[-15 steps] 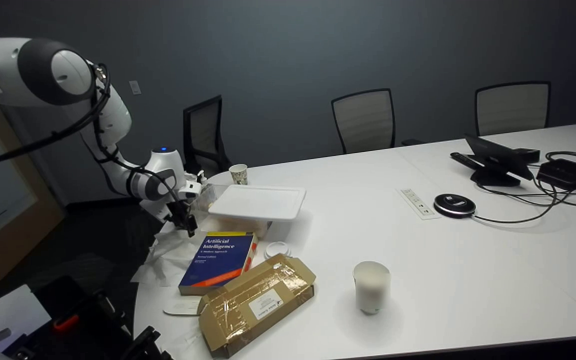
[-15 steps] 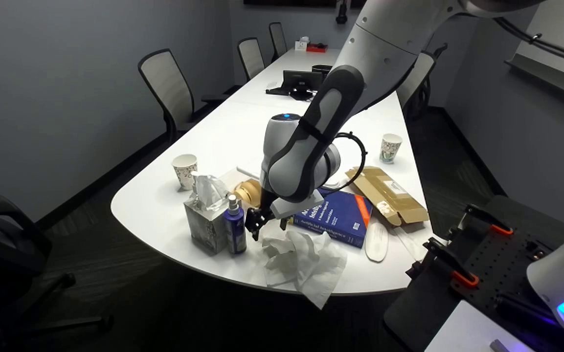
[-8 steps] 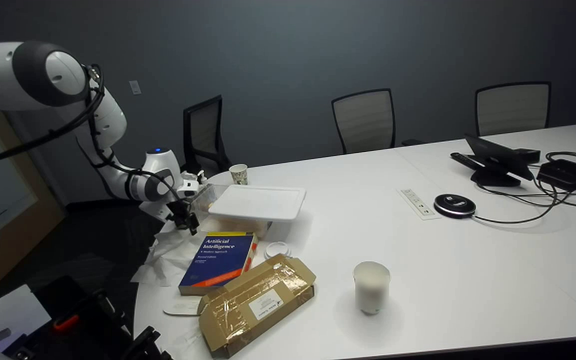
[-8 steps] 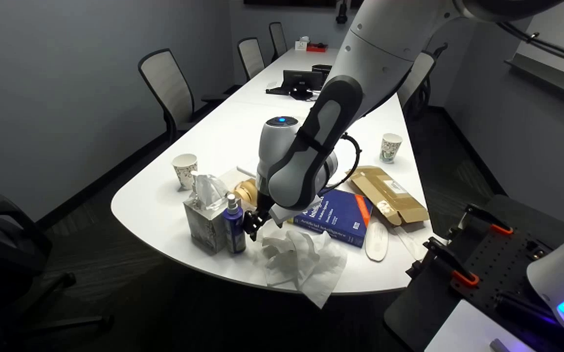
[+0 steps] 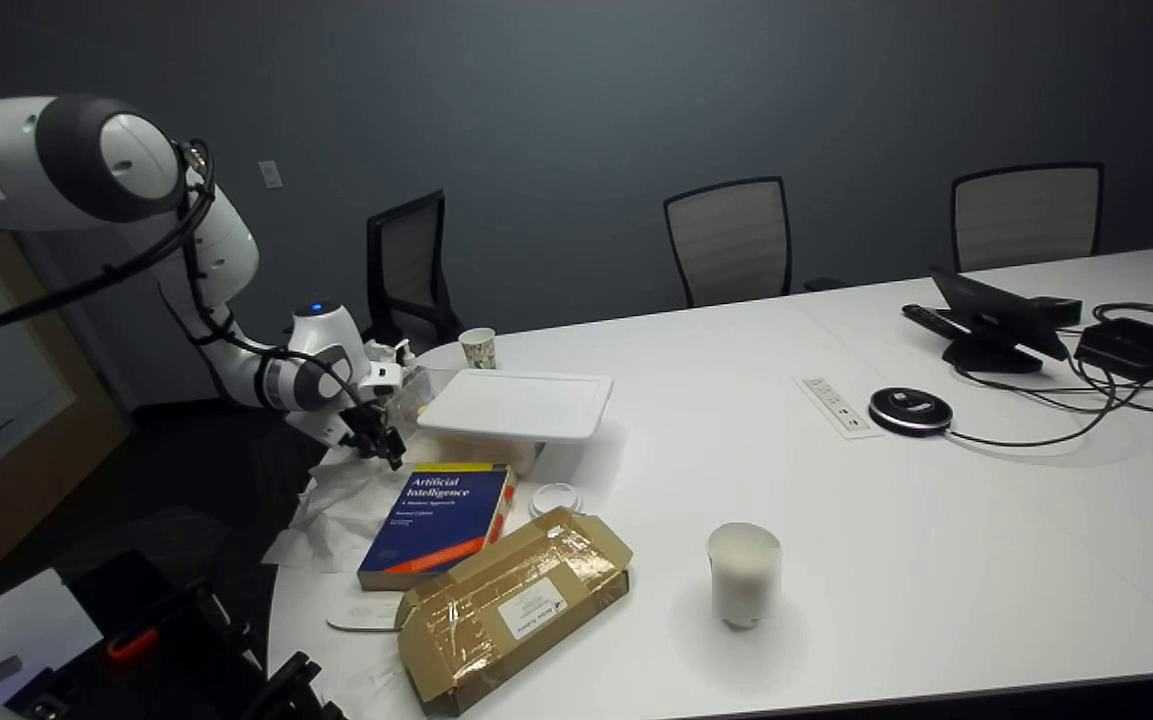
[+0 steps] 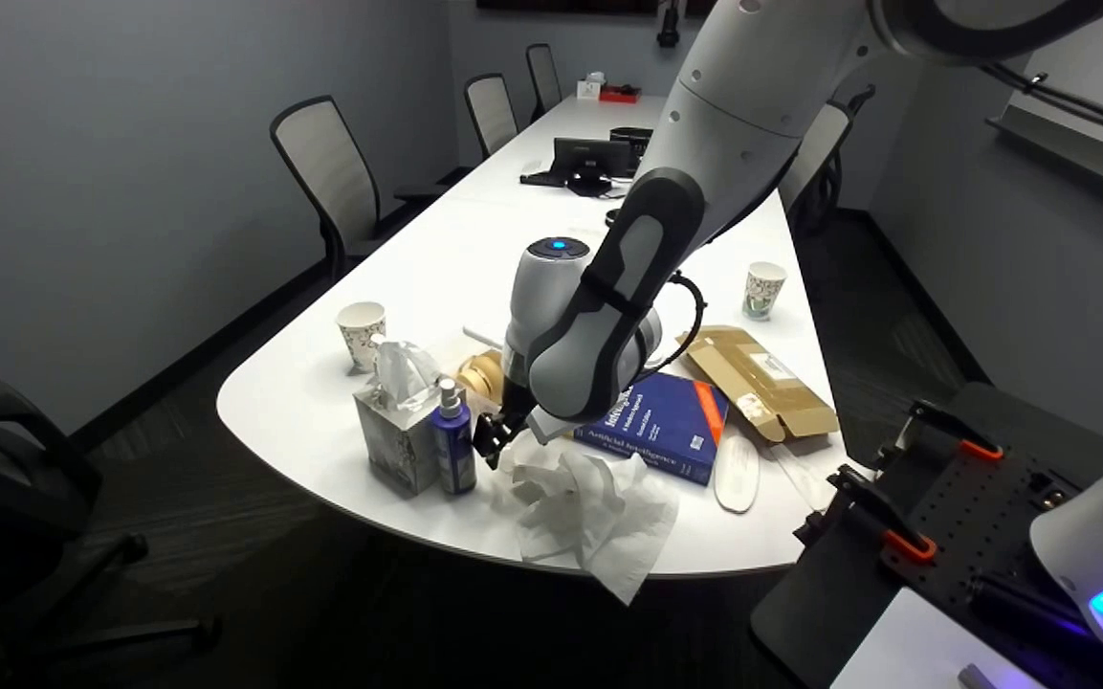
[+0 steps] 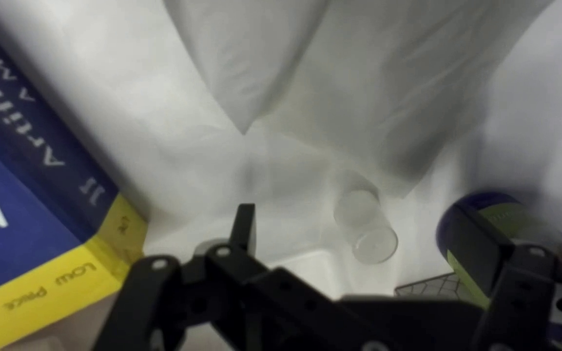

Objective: Take the blue bottle out of the clear container and place it on the table then put the clear lid on the bottle.

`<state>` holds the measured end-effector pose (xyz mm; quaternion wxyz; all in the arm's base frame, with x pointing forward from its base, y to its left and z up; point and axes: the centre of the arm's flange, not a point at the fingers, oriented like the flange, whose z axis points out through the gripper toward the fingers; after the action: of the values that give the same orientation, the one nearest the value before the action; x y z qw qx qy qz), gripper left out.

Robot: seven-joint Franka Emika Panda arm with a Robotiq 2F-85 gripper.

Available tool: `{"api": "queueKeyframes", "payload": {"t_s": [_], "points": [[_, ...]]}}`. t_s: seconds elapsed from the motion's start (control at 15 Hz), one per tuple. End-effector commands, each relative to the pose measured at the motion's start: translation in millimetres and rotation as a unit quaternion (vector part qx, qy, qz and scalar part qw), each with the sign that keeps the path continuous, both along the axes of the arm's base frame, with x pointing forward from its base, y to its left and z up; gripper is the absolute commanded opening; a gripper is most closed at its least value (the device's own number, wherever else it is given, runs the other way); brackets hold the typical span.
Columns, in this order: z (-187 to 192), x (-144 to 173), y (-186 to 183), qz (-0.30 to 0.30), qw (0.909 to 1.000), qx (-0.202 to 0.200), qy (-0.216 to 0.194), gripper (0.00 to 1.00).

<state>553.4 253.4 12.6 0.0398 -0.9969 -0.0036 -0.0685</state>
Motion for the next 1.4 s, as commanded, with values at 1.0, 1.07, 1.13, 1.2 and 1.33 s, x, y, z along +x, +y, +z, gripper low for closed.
{"api": "queueKeyframes", "payload": {"t_s": [1.0,1.07,1.13,1.2,1.33], "points": [[-22,17,10,-0.001,0.9996,0.0,-0.029,1.0],[-22,18,11,0.0,0.9995,0.0,-0.03,0.89],[-23,18,11,0.002,0.9995,0.0,-0.032,0.73],[-23,18,11,0.004,0.9995,0.0,-0.032,0.66],[-21,18,11,0.005,0.9995,0.0,-0.032,0.5]]}}
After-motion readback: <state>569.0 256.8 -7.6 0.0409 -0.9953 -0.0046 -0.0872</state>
